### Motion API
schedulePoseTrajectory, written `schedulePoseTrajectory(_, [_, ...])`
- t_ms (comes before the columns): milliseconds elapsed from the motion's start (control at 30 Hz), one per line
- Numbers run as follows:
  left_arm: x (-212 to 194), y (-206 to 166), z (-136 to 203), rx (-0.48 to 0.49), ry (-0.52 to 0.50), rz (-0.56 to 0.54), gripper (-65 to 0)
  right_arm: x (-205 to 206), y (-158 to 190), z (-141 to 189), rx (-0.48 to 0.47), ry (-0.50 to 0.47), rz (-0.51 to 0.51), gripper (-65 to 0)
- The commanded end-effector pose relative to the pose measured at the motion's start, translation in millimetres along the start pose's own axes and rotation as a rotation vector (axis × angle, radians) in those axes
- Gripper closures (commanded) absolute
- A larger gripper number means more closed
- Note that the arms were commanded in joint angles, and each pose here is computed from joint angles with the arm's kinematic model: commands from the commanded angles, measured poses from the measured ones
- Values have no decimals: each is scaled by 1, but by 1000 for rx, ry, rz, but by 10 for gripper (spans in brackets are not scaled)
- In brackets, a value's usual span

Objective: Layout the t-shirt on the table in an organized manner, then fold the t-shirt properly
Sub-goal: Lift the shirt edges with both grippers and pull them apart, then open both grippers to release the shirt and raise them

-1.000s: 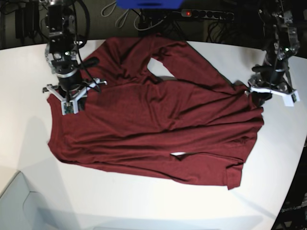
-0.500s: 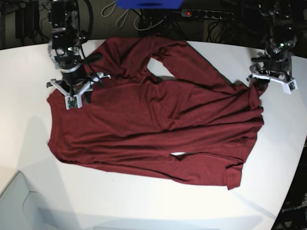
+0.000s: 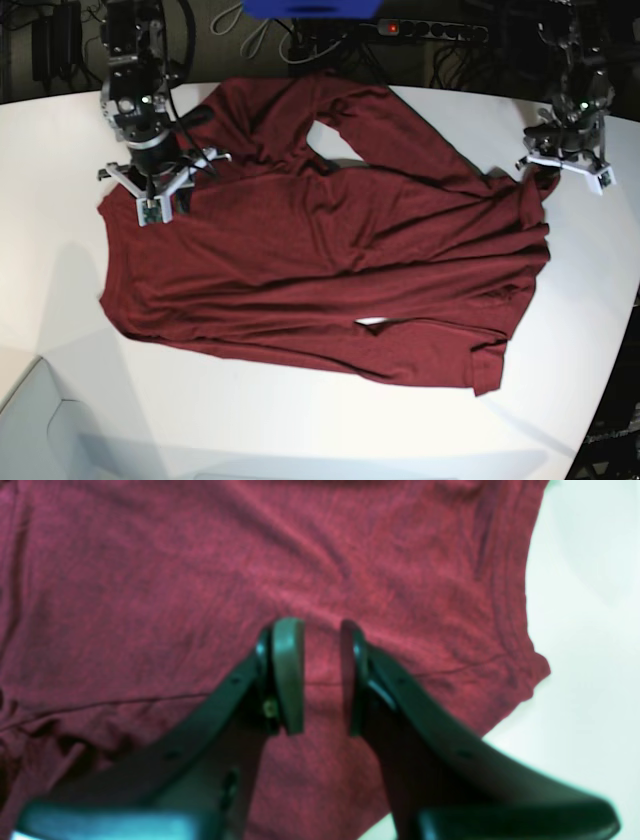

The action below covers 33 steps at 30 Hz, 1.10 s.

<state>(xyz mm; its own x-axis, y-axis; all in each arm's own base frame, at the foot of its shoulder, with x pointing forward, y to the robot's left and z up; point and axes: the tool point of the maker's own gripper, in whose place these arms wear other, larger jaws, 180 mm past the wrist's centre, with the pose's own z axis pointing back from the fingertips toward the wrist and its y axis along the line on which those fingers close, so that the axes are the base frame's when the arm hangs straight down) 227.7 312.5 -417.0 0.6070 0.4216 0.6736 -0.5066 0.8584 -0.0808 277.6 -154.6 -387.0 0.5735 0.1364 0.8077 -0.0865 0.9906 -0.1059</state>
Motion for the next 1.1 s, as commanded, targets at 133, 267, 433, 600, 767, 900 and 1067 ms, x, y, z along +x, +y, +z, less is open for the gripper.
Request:
schedulePoseTrajectory(133, [23, -1, 3, -5, -63, -5, -18, 8, -2, 3, 0, -36, 8, -142])
schedulePoseTrajectory(267, [24, 0, 4, -4, -65, -5, -2, 8, -2, 3, -1, -34, 10, -142])
schedulePoseTrajectory(433, [42, 25, 12, 47, -116, 72, 0, 7, -2, 3, -1, -33, 10, -142])
schedulePoseTrajectory(600, [60, 55, 34, 60, -125, 264, 0, 6, -2, 3, 0, -30, 9, -142])
schedulePoseTrajectory(767, [73, 68, 41, 27, -117, 395, 0, 5, 0, 2, 4, -28, 9, -142])
schedulePoseTrajectory(900, [73, 69, 41, 32, -113, 399, 0, -6, 2, 3, 10, -1, 9, -141])
schedulePoseTrajectory(1067, [56, 73, 26, 44, -56, 446, 0, -27, 2, -5, 11, 52, 3, -140])
